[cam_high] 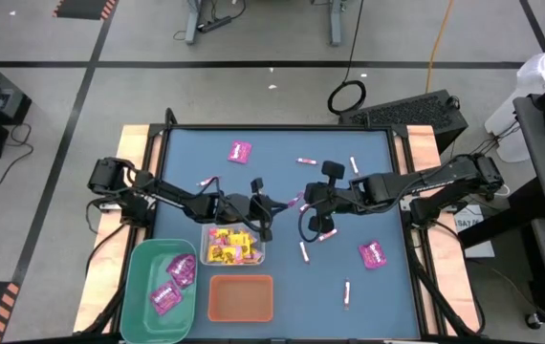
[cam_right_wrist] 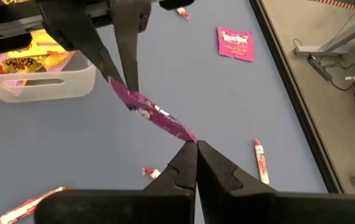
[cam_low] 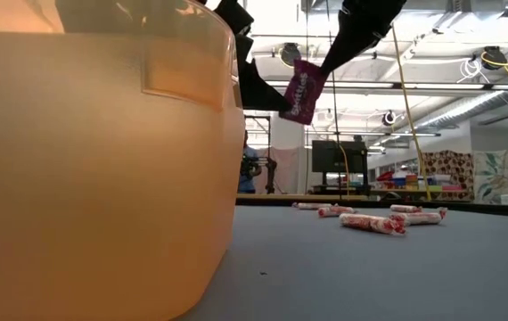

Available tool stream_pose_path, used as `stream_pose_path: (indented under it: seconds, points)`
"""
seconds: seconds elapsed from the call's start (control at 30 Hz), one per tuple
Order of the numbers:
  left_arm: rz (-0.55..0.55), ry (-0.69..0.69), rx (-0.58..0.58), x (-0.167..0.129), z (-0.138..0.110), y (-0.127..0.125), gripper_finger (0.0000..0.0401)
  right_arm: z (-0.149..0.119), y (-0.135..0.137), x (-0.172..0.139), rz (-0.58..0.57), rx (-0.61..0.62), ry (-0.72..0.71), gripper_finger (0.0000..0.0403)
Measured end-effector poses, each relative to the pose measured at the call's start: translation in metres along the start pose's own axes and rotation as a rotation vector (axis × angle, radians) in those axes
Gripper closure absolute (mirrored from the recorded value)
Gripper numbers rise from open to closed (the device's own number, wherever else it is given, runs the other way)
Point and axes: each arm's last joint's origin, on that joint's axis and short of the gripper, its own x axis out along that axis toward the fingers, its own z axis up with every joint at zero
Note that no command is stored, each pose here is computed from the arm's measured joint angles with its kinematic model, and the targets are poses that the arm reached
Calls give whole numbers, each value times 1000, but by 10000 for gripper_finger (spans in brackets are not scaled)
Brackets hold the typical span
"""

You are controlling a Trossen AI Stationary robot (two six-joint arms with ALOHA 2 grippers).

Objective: Sort candy
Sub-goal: Put the purple candy into the green bin

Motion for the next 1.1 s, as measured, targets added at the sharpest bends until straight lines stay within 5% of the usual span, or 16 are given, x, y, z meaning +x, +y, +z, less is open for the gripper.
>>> stream_pose_path:
  seconds: [0.3,0.77,1.1]
  points:
    - [-1,6,7,0,-1,0,397,-5,3,-2,25,32,42,395]
    - [-67,37,22,-13,8,-1,400,-30,26,-20,25,38,197,300]
    - [-72,-34,68,-49,42,1,400,-64,52,-25,-22,29,225,300]
